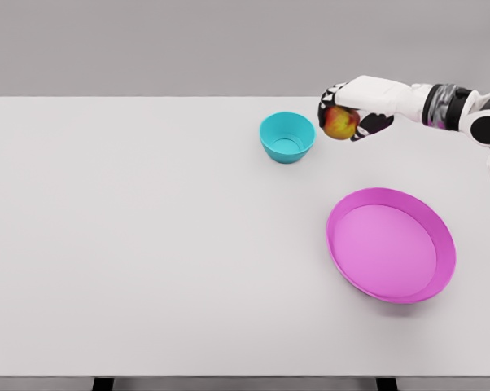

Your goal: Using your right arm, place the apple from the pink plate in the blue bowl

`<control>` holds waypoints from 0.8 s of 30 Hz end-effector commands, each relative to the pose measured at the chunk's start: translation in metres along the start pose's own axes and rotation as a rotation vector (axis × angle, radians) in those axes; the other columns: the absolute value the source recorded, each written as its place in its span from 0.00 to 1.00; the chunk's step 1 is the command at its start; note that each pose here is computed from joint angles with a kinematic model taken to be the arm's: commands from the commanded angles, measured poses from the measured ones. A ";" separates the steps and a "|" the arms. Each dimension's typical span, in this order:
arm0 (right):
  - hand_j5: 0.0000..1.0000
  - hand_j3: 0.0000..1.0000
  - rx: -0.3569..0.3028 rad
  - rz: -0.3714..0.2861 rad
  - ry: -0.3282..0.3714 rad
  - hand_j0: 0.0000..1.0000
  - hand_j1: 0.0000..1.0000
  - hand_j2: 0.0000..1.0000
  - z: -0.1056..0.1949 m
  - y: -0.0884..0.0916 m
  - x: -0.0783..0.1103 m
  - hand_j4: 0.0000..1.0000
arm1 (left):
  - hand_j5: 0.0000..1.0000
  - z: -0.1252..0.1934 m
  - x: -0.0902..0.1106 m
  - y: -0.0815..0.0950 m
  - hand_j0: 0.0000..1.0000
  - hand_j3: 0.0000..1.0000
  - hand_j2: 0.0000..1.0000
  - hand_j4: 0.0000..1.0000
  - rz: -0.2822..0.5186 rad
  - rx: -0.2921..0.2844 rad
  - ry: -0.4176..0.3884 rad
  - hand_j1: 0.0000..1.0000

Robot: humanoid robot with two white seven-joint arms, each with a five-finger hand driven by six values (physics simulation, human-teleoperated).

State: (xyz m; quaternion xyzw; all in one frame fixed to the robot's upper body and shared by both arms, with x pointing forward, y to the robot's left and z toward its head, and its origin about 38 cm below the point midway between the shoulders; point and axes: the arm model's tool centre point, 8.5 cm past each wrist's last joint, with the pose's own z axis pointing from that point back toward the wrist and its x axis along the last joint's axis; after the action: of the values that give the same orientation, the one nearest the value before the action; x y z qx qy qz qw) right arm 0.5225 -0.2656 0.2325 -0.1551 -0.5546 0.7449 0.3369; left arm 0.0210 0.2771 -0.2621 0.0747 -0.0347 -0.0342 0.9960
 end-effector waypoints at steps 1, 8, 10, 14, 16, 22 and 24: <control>0.38 0.38 0.009 -0.026 0.000 0.38 0.38 0.38 -0.011 0.007 0.000 0.38 | 1.00 0.000 0.000 0.000 1.00 1.00 1.00 1.00 0.000 0.000 0.000 1.00; 0.38 0.38 0.020 -0.054 0.002 0.38 0.38 0.38 -0.038 0.004 0.003 0.38 | 1.00 0.000 0.000 0.000 1.00 1.00 1.00 1.00 -0.002 0.000 0.000 1.00; 0.38 0.38 0.021 -0.049 0.000 0.38 0.38 0.38 -0.043 0.002 0.005 0.38 | 1.00 0.000 0.000 0.000 1.00 1.00 1.00 1.00 -0.002 0.000 0.000 1.00; 0.38 0.38 0.031 -0.053 0.010 0.38 0.38 0.38 -0.057 -0.006 0.005 0.38 | 1.00 0.000 0.000 0.000 1.00 1.00 1.00 1.00 0.000 0.000 0.000 1.00; 0.38 0.38 0.041 -0.048 0.013 0.38 0.38 0.38 -0.063 -0.007 0.007 0.38 | 1.00 0.000 0.000 0.000 1.00 1.00 1.00 1.00 0.000 0.000 0.000 1.00; 0.38 0.38 0.051 -0.049 -0.003 0.38 0.38 0.38 -0.083 -0.011 0.018 0.38 | 1.00 0.000 0.000 0.000 1.00 1.00 1.00 1.00 0.000 0.000 0.000 1.00; 0.38 0.38 0.060 -0.042 0.005 0.38 0.38 0.38 -0.085 -0.013 0.017 0.38 | 1.00 0.000 0.000 0.000 1.00 1.00 1.00 1.00 0.000 0.000 0.000 1.00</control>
State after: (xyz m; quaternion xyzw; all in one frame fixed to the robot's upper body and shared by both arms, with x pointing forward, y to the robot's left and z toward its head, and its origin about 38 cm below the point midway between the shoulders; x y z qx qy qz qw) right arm 0.5646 -0.1944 0.2232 -0.1391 -0.5371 0.7534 0.3529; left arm 0.0210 0.2772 -0.2621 0.0747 -0.0348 -0.0342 0.9960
